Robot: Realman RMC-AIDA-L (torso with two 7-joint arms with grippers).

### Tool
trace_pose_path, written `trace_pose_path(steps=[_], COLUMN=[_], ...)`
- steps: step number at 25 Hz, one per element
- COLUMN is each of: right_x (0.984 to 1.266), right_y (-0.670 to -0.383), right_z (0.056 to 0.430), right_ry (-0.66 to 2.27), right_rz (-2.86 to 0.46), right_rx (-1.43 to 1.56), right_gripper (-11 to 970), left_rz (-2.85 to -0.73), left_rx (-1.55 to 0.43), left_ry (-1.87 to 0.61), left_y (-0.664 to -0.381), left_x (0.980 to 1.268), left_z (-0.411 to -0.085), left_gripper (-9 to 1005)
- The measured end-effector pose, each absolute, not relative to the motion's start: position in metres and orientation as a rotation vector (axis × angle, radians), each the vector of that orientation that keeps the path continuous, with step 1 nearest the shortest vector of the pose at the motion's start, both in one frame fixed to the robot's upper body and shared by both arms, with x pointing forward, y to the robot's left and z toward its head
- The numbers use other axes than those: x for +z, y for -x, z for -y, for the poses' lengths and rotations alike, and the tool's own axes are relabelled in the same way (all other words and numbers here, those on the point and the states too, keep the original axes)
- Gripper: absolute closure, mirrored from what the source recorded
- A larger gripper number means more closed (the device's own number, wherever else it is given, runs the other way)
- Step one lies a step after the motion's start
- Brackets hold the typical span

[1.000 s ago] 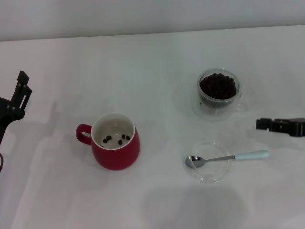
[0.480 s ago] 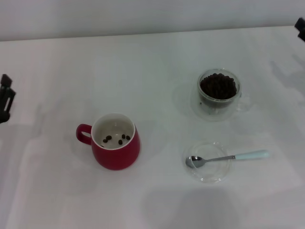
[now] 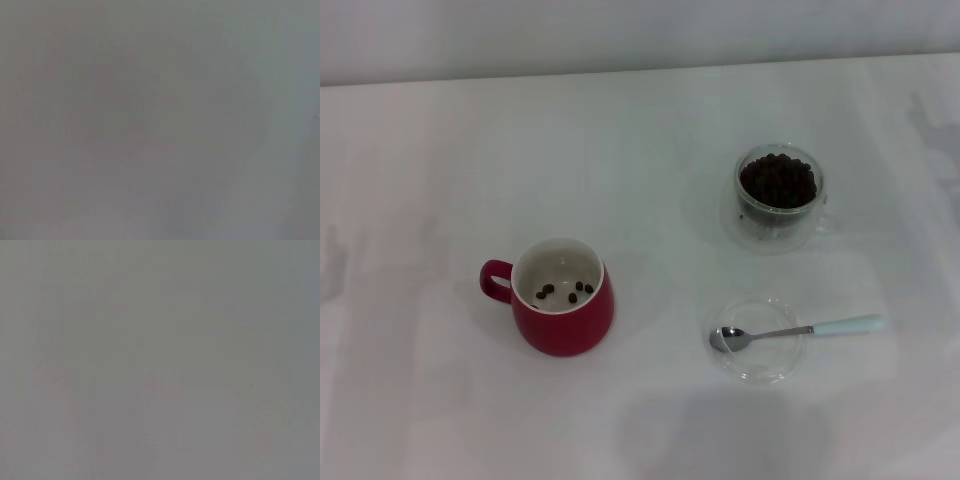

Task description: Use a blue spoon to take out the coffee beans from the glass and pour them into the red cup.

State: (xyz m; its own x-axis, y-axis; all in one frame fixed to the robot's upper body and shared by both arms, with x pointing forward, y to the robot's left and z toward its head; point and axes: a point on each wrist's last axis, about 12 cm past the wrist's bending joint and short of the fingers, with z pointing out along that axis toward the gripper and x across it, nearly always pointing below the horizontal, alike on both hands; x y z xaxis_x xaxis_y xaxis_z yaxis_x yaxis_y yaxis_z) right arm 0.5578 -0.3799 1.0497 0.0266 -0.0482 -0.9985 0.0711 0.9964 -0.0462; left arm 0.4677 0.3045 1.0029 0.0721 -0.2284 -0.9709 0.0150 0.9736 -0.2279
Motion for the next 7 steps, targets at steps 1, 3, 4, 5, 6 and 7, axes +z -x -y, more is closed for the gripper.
trace_pose_path(steps=[1, 3, 4, 5, 6, 7], right_x=[1.0498, 1.0490, 1.0487, 1.0487, 1.0483, 1.0473], right_y=[-0.5581, -0.5584, -0.5584, -0.5584, -0.5584, -0.5584], right_z=[0.3794, 0.3773, 0.3768, 0.3768, 0.3764, 0.3750], right_ry=[-0.029, -0.044, -0.040, -0.040, -0.040, -0.043], right_rz=[-1.538, -1.533, -1.533, -1.533, -1.533, -1.534], right_rx=[-0.094, -0.099, -0.109, -0.109, -0.120, -0.129], right_gripper=[110, 110, 110, 110, 110, 110], left_rz=[-1.490, -1.483, -1.483, -1.480, -1.479, -1.481], left_rx=[-0.191, -0.189, -0.189, -0.180, -0.171, -0.166], left_ry=[0.184, 0.226, 0.226, 0.246, 0.263, 0.267], left_y=[-0.4677, -0.4676, -0.4676, -0.4673, -0.4668, -0.4666], left_x=[1.0029, 1.0029, 1.0029, 1.0027, 1.0022, 1.0018], left_z=[-0.3062, -0.3091, -0.3091, -0.3103, -0.3112, -0.3113], left_gripper=[286, 287, 287, 287, 287, 287])
